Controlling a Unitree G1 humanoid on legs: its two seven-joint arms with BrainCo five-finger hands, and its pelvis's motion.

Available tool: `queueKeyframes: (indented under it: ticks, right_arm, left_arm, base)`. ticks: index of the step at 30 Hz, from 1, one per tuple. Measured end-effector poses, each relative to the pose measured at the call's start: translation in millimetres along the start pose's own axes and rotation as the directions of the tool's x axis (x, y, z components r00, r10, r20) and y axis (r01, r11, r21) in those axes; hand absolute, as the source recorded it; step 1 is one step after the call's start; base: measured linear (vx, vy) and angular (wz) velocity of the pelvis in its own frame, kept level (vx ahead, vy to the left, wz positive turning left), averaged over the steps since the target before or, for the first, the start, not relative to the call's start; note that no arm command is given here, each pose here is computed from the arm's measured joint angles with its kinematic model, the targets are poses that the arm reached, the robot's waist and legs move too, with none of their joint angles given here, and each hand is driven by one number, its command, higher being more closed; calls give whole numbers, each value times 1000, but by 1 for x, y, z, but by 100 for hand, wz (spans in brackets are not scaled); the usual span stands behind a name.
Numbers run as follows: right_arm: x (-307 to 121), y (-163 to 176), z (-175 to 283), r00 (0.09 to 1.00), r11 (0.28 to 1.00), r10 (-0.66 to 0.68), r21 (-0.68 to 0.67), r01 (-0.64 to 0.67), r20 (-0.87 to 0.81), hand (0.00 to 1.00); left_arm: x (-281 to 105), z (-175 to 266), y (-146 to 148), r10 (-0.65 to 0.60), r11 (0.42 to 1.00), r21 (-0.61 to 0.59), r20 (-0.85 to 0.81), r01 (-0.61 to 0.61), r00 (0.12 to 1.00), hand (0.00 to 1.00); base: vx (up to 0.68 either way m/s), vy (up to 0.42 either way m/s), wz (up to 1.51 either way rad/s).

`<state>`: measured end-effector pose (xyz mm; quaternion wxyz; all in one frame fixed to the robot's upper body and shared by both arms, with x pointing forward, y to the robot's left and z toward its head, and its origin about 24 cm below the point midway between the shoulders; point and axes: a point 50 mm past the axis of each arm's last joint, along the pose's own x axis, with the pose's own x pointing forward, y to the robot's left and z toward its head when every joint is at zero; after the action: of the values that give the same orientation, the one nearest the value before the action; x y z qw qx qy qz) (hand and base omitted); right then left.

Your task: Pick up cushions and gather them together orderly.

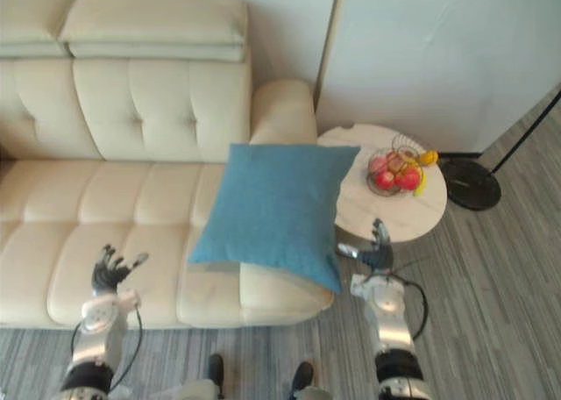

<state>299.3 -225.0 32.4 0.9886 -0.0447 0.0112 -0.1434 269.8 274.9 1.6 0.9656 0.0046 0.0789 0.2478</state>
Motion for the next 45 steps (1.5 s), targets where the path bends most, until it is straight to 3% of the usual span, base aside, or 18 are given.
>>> queueKeyframes:
  ticks: [5,13,17,23,28,29,30,41,45]
  right_arm:
    - [36,22,68,982,994,12,106,-32,186,0]
    - [58,32,139,941,960,-68,279,-28,331,0]
    - [65,37,161,933,941,-83,335,-42,350,0]
    - [62,69,208,885,921,3,343,-184,465,0]
    - [55,89,229,846,894,36,361,-266,532,0]
    - [53,92,231,838,892,42,357,-277,544,0]
    - [53,93,231,837,893,45,354,-279,546,100]
    - [51,93,236,822,896,33,347,-276,568,100]
    - [48,86,199,863,907,37,346,-241,504,100]
  left_arm:
    - [38,91,-44,-74,997,-15,242,80,968,0]
    - [48,178,-97,-136,978,-88,405,187,904,0]
    - [47,203,-117,-165,966,-109,435,233,885,0]
    - [39,219,-152,-216,941,-148,428,303,878,0]
    - [37,219,-159,-199,939,-179,415,294,888,0]
    - [36,222,-160,-199,938,-179,422,296,885,100]
    - [36,222,-160,-199,938,-179,422,296,884,100]
    - [26,238,-163,-174,897,-283,477,338,861,100]
    - [9,230,-170,-208,877,-278,514,391,832,100]
  base:
    - [-175,24,-8]
    - [-96,-6,1]
    - [-43,-15,-4]
    - [10,-19,-16]
    - [32,-27,-6]
    - [39,-33,1]
    - [34,-28,7]
    - [37,-17,11]
    - [77,-30,23]
